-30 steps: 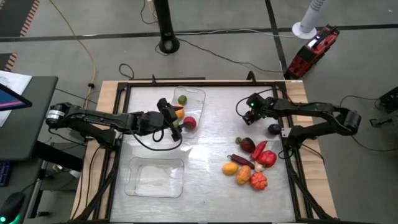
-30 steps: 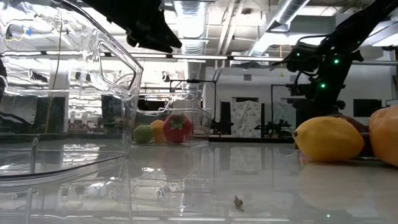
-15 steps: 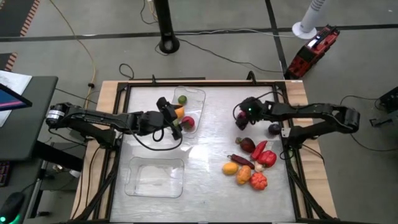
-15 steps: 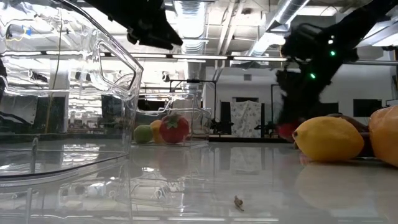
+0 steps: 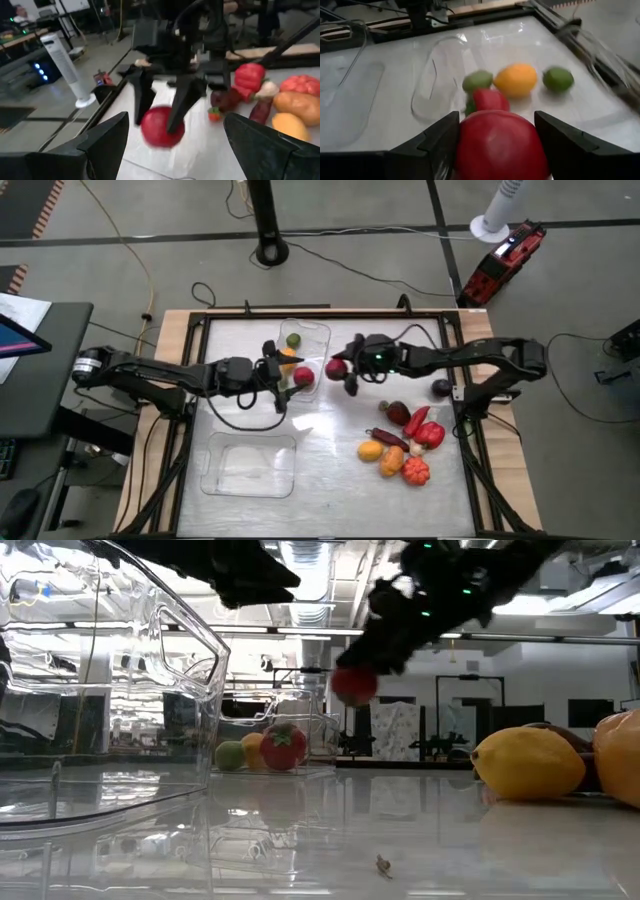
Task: Sort produce into baskets
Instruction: Put the tomato into the top transparent bin, then put the apple into the top transparent bin
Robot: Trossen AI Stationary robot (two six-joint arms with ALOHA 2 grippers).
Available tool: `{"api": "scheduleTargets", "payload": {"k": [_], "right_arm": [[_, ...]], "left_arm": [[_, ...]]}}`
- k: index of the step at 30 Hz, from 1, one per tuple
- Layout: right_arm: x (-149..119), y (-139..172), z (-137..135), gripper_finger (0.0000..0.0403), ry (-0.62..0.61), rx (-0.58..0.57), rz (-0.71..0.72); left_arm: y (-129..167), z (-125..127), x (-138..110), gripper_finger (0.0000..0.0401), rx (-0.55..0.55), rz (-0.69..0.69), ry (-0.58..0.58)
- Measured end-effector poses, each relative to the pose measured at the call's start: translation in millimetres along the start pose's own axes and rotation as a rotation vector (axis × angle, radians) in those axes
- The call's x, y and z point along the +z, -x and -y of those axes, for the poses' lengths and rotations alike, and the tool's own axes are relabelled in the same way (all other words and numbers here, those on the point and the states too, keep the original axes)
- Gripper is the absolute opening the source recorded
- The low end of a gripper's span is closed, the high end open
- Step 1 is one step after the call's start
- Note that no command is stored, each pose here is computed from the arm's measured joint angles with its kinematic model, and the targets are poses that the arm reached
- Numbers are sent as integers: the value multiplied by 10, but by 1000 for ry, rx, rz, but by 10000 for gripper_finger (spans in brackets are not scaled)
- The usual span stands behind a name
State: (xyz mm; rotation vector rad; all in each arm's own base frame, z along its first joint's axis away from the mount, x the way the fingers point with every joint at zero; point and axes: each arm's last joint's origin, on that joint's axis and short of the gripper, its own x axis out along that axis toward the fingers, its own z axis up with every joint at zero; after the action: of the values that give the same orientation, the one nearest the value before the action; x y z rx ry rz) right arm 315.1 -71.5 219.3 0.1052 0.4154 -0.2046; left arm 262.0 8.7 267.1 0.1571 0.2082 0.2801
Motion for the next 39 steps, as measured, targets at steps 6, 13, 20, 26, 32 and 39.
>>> {"api": "scheduleTargets", "payload": {"k": [6,13,20,26,32,39], "right_arm": [[205,-359,53,274,45,-7,18],[227,-780,128,275,49,25,-36],[314,-897,117,296,85,52,-101],[329,-879,78,336,95,61,-101],[313,-756,39,364,88,63,-202],[216,-174,-259,359,131,51,-349]], "left_arm": [[201,-78,17,313,29,19,49],[328,-104,48,313,24,3,76],[295,-86,11,313,23,-22,83],[285,-82,26,313,26,-4,86],[287,-83,36,313,26,5,89],[287,-81,22,313,26,-10,68]]}}
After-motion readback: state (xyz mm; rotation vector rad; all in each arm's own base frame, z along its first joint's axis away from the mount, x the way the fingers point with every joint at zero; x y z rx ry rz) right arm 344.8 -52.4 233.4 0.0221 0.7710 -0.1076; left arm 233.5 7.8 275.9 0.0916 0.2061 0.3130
